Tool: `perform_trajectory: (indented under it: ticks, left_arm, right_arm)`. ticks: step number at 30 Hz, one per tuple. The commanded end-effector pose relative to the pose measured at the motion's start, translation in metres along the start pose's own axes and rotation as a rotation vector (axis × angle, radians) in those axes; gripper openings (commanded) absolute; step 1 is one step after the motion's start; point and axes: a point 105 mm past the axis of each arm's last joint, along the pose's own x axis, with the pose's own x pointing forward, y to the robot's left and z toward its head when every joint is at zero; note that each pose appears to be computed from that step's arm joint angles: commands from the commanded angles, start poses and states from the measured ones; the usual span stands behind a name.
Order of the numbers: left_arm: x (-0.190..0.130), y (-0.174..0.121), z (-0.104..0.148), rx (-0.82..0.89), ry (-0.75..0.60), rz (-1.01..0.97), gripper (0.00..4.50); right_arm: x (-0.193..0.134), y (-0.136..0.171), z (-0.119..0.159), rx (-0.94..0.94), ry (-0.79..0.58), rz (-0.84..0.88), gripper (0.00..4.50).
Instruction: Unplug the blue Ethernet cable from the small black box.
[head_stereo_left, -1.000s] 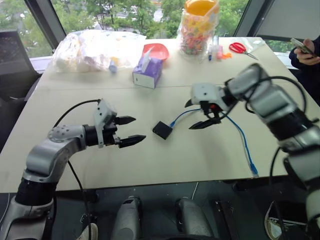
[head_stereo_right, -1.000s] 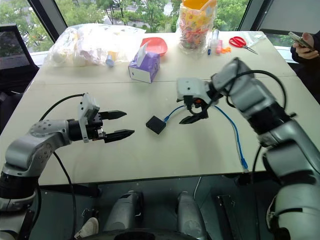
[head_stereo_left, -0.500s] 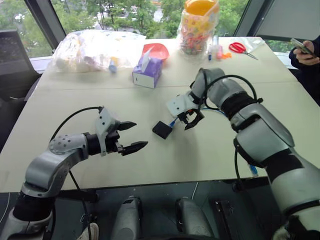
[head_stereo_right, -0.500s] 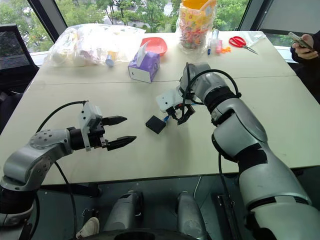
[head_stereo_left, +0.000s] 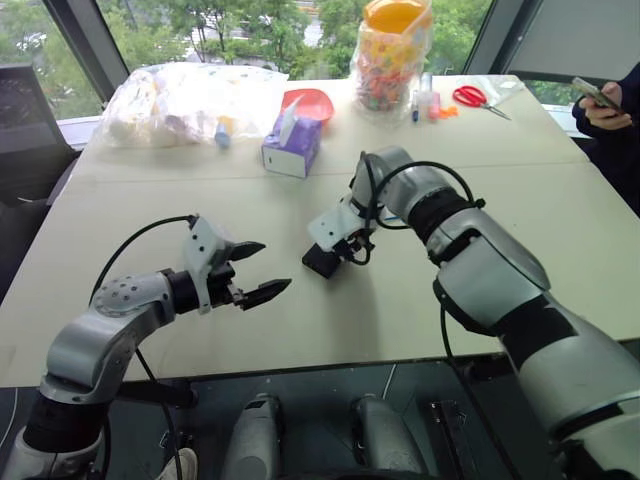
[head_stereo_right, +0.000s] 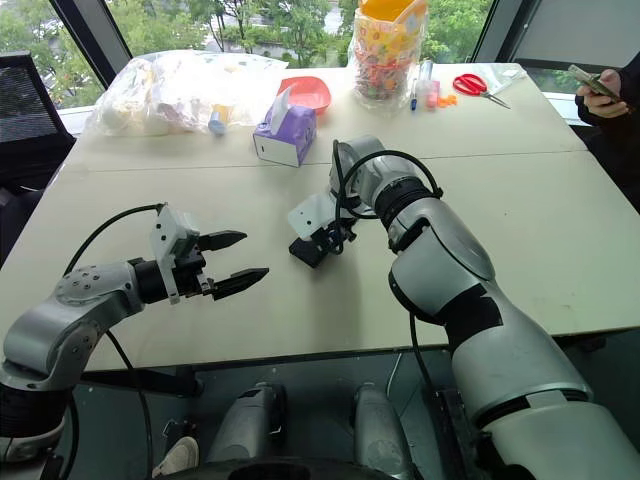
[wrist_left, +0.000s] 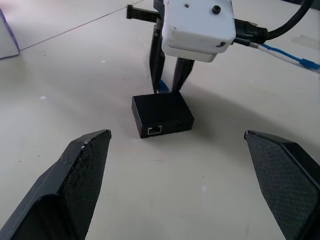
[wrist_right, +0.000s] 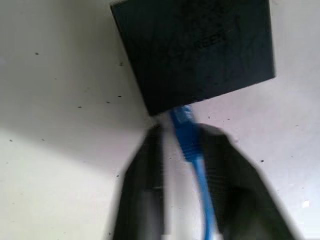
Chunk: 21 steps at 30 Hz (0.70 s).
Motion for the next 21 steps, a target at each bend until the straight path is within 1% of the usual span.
perform_trajectory:
  ticks: [1,3,7,9,11,12,13,16,19,21]
  left_arm:
    - [-0.004,0.002,0.015,0.061,-0.042,0.017,4.50]
    - [-0.001,0.006,0.017,0.075,-0.050,0.023,4.50]
    - [0.009,0.009,0.024,0.146,-0.064,-0.007,4.50]
    - [0.011,0.008,0.026,0.173,-0.068,-0.032,4.50]
    - [0.012,0.000,0.026,0.225,-0.053,-0.124,4.50]
    - [0.010,-0.006,0.024,0.261,-0.039,-0.182,4.50]
    - [0.009,-0.009,0.023,0.294,-0.027,-0.221,4.50]
    - [0.008,-0.010,0.026,0.360,-0.026,-0.283,4.50]
    - [0.011,-0.008,0.035,0.405,-0.054,-0.319,4.50]
    - [0.012,-0.006,0.040,0.426,-0.070,-0.334,4.50]
  right_arm:
    - [-0.004,-0.004,0.004,0.020,-0.039,-0.020,0.03]
    - [-0.010,-0.002,0.004,0.063,-0.088,-0.016,0.03]
    - [-0.033,0.003,0.005,0.382,-0.336,0.049,0.03]
    - [-0.040,0.004,0.004,0.487,-0.412,0.053,0.03]
    - [-0.060,0.010,0.008,0.646,-0.575,0.052,0.03]
    - [-0.073,0.021,0.015,0.730,-0.679,0.102,0.03]
    - [-0.082,0.034,0.023,0.799,-0.746,0.174,0.03]
    - [-0.100,0.065,0.040,0.895,-0.836,0.342,0.03]
    - [-0.109,0.085,0.054,0.967,-0.888,0.490,0.03]
    - [-0.111,0.094,0.061,0.990,-0.897,0.553,0.03]
